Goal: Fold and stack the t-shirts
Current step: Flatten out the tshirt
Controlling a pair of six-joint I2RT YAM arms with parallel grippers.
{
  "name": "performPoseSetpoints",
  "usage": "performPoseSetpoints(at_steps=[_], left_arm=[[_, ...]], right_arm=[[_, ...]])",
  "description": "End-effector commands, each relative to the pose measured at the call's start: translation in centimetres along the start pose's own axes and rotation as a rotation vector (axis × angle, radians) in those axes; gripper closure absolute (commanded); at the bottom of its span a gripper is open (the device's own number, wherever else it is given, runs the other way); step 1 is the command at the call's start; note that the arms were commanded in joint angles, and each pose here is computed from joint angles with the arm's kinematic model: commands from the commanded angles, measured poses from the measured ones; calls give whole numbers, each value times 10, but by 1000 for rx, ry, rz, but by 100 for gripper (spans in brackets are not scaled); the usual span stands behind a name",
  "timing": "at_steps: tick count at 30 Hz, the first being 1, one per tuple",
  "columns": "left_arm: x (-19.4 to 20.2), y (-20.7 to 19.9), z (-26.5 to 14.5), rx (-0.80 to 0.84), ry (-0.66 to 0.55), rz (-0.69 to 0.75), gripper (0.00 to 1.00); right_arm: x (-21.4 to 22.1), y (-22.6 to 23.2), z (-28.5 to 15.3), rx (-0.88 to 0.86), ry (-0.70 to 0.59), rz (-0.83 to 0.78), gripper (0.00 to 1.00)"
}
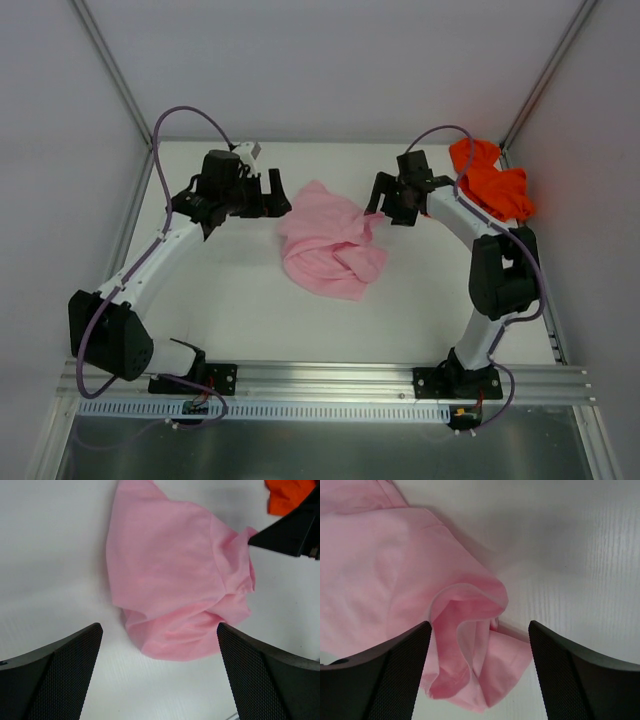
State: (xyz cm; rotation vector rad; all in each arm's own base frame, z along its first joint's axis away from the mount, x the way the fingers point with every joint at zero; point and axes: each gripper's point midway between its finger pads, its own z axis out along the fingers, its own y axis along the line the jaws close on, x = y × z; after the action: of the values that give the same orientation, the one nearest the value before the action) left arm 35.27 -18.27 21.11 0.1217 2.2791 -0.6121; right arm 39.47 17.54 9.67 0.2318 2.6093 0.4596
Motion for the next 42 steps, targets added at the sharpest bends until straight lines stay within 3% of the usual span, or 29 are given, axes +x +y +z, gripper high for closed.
performPoseSetpoints(at_steps=[1, 9, 12, 14, 15, 17, 21, 29, 37, 42], left_arm=[[31, 9, -8, -54, 57, -37, 1], [76, 4, -14, 23, 126, -106, 1], [82, -4, -16, 80, 120, -114, 2], [82, -14, -15, 147, 123, -103, 2], [83, -18, -14, 172, 131, -97, 3], [84, -32, -15, 230, 144, -69, 4], [91, -48, -7, 255, 192, -32, 7], [95, -57, 7, 249, 218, -53, 10], [89, -94, 25, 284, 241, 12, 10], [108, -112, 54, 257, 317, 39, 15]], right_arm=[[-28, 16, 9, -46, -89, 72, 17], [-46, 29, 26, -90, -128, 105, 19], [-46, 30, 37, -92, -117, 118, 30], [-49, 32, 42, -101, -128, 120, 49], [-49, 33, 45, -103, -128, 121, 72], [-52, 35, 44, -106, -133, 118, 97], [-67, 38, 30, -104, -190, 82, 99], [-131, 48, -40, -91, -353, 14, 99], [-170, 29, -91, 1, -500, -27, 99], [-189, 10, -105, 73, -554, -48, 99]])
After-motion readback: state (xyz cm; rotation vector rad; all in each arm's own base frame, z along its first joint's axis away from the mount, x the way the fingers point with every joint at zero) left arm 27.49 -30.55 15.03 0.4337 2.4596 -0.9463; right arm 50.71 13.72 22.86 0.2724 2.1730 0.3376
